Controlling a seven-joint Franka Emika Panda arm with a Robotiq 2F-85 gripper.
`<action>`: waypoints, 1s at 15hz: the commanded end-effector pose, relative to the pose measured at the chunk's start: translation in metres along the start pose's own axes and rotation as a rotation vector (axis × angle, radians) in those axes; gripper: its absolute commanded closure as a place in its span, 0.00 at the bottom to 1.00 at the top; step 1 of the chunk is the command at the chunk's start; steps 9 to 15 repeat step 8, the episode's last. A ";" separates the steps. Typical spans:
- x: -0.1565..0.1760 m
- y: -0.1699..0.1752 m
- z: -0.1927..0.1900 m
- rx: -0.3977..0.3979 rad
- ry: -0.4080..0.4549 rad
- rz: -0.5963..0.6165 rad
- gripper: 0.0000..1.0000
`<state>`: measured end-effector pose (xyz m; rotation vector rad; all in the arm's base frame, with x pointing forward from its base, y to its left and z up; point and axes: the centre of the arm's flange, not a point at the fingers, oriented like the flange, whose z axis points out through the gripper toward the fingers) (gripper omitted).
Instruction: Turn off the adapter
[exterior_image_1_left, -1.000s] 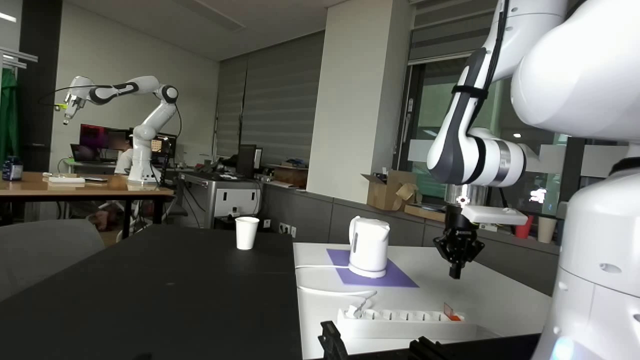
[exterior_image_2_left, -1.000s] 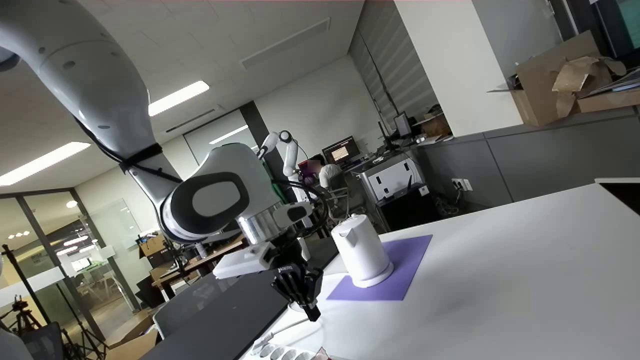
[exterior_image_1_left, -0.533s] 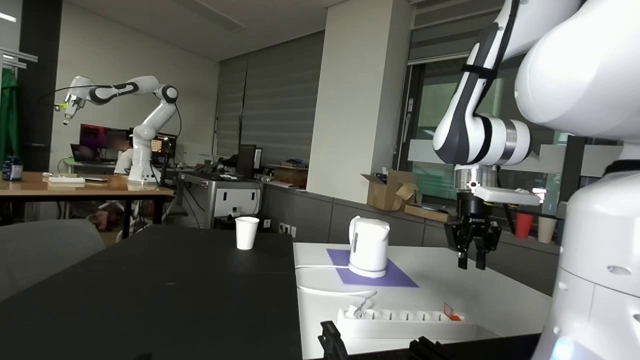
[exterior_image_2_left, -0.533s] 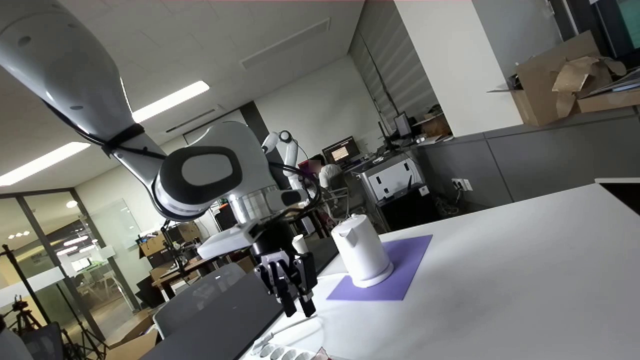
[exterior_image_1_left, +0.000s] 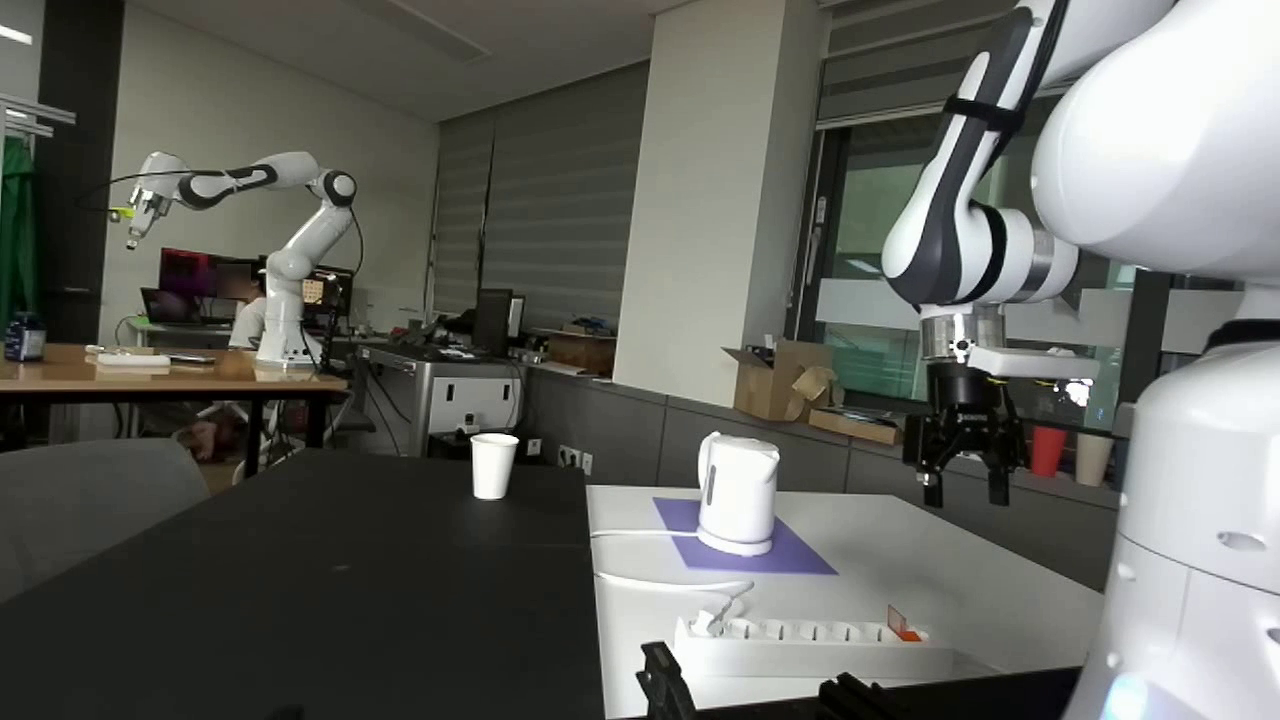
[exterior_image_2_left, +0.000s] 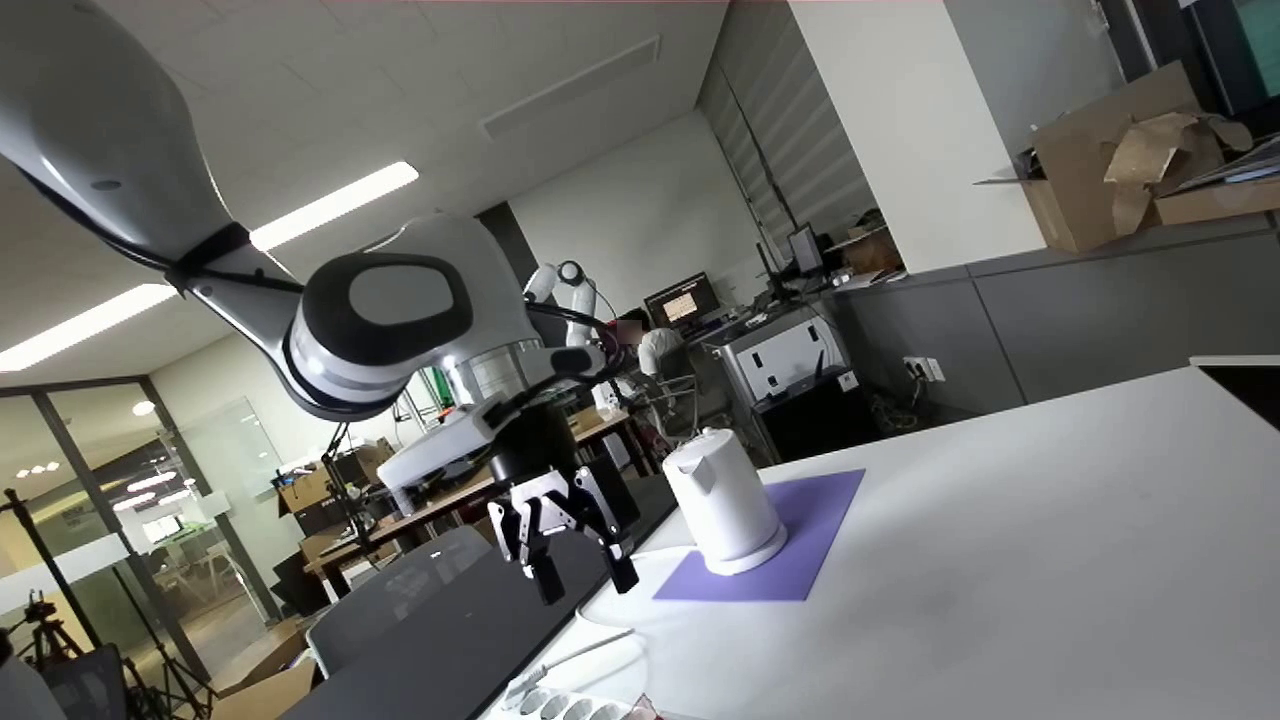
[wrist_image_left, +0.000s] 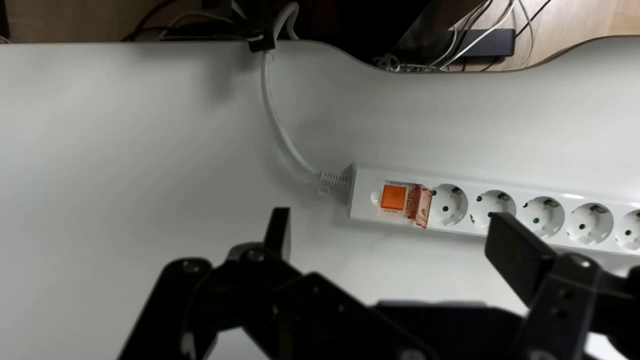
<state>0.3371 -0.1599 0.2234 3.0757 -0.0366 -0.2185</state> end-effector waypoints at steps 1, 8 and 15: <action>-0.016 -0.009 -0.011 -0.028 -0.027 0.016 0.00; -0.005 -0.003 -0.004 -0.012 -0.046 -0.015 0.00; -0.005 -0.003 -0.004 -0.012 -0.046 -0.015 0.00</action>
